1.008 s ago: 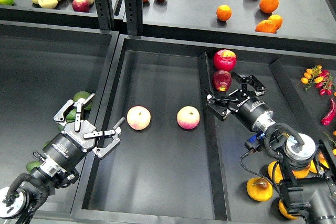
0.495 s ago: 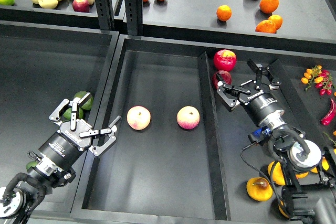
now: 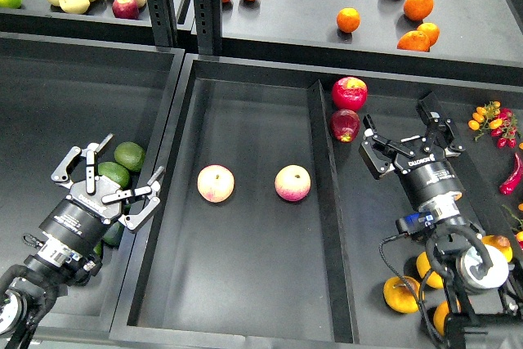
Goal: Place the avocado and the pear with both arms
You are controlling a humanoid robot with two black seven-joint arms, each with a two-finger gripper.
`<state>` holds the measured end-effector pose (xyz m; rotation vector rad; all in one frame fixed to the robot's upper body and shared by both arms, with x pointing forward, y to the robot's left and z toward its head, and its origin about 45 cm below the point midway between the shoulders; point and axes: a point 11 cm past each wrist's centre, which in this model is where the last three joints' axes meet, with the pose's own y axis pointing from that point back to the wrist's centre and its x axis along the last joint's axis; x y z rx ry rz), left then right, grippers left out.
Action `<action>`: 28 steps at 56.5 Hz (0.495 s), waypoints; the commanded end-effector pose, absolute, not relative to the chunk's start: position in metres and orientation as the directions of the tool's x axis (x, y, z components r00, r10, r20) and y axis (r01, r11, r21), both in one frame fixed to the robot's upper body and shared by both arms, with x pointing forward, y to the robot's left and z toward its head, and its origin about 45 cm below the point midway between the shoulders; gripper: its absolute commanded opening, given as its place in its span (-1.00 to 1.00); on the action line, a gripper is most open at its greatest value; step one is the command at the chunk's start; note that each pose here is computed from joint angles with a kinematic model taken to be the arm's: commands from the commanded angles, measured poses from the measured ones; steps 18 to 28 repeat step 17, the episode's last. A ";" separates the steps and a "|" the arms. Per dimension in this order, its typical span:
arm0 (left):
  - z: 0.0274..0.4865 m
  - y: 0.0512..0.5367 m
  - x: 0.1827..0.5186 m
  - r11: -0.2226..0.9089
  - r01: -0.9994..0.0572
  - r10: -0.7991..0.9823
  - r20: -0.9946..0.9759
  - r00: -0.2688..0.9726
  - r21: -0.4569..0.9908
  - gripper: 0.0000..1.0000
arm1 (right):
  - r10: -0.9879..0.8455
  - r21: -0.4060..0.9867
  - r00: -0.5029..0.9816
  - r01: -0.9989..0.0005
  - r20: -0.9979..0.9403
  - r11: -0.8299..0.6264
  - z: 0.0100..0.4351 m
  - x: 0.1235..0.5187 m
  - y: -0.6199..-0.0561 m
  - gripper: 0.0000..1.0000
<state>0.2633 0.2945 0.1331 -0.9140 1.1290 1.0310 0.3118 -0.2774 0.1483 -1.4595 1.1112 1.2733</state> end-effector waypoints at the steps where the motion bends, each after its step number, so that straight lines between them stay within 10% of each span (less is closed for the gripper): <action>1: 0.133 0.296 0.262 0.270 -0.961 0.174 -0.979 0.106 -0.056 0.99 | -0.033 -0.075 0.082 -0.980 -0.996 -0.186 0.150 0.311 -0.280 1.00; 28: 0.127 0.293 0.254 0.279 -0.959 0.171 -0.981 0.088 -0.038 0.99 | -0.011 -0.082 0.085 -0.984 -0.996 -0.160 0.151 0.312 -0.283 1.00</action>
